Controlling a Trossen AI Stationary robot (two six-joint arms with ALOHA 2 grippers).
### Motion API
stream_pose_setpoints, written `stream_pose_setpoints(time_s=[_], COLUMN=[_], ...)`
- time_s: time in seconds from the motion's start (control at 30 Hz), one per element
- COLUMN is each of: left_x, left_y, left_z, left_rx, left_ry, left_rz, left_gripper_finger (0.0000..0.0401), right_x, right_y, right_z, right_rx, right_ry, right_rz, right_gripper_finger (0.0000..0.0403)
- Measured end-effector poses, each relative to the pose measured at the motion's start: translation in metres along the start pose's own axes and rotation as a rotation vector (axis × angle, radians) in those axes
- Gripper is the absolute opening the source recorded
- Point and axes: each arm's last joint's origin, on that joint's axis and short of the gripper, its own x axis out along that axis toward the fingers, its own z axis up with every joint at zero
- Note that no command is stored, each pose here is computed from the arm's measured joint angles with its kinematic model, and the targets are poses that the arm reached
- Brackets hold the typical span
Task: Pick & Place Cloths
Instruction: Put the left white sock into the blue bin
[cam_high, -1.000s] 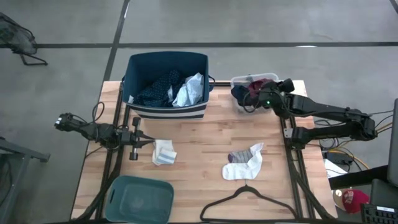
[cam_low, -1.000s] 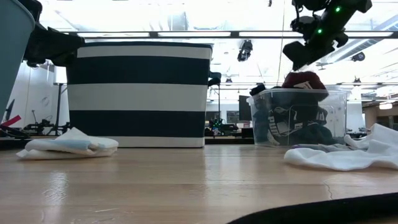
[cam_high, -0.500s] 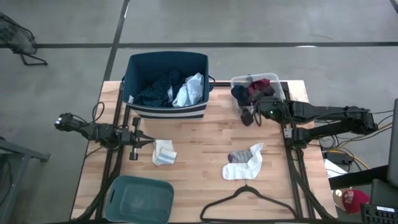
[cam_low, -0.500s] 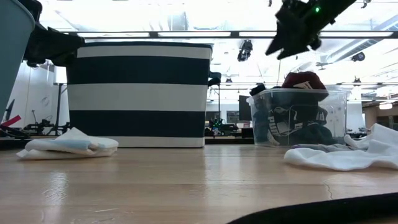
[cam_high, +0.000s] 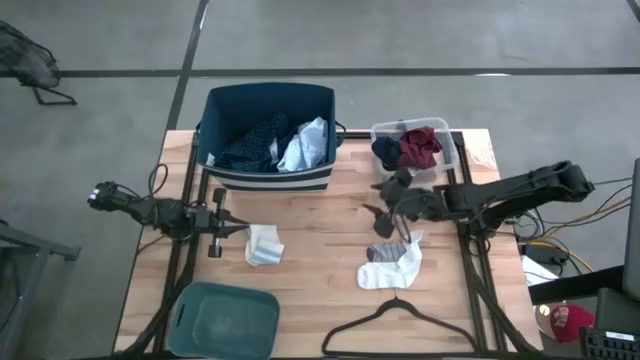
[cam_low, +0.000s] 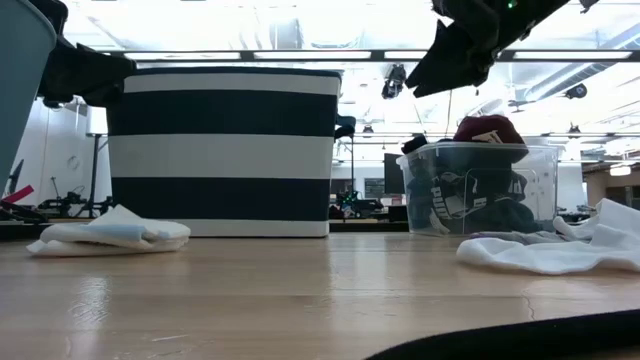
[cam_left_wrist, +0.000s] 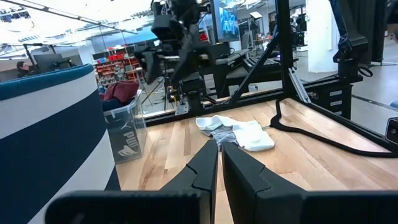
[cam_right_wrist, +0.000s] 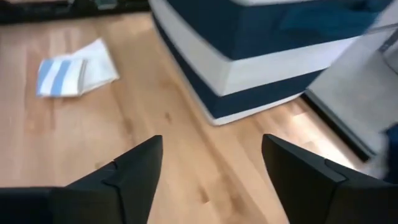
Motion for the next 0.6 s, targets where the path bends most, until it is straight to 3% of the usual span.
stream_pose_setpoints(time_s=[0.23,0.43,0.6], left_x=[0.0,0.0,0.0], left_y=[-0.001,-0.002,-0.002], left_z=[0.0,0.0,0.0], left_rx=[-0.031,-0.078,-0.077], left_ry=[-0.01,-0.007,-0.006], left_rz=[-0.038,-0.062,-0.061], left_gripper_finger=[0.003,0.003,0.003], right_x=[0.014,0.02,0.017], right_y=[0.024,0.029,0.029], right_z=[-0.009,-0.009,-0.005], right_rx=[-0.065,-0.124,-0.168], right_ry=[0.013,-0.007,-0.035], right_rz=[0.046,0.053,0.085], right_gripper_finger=[0.0171,0.003,0.0014])
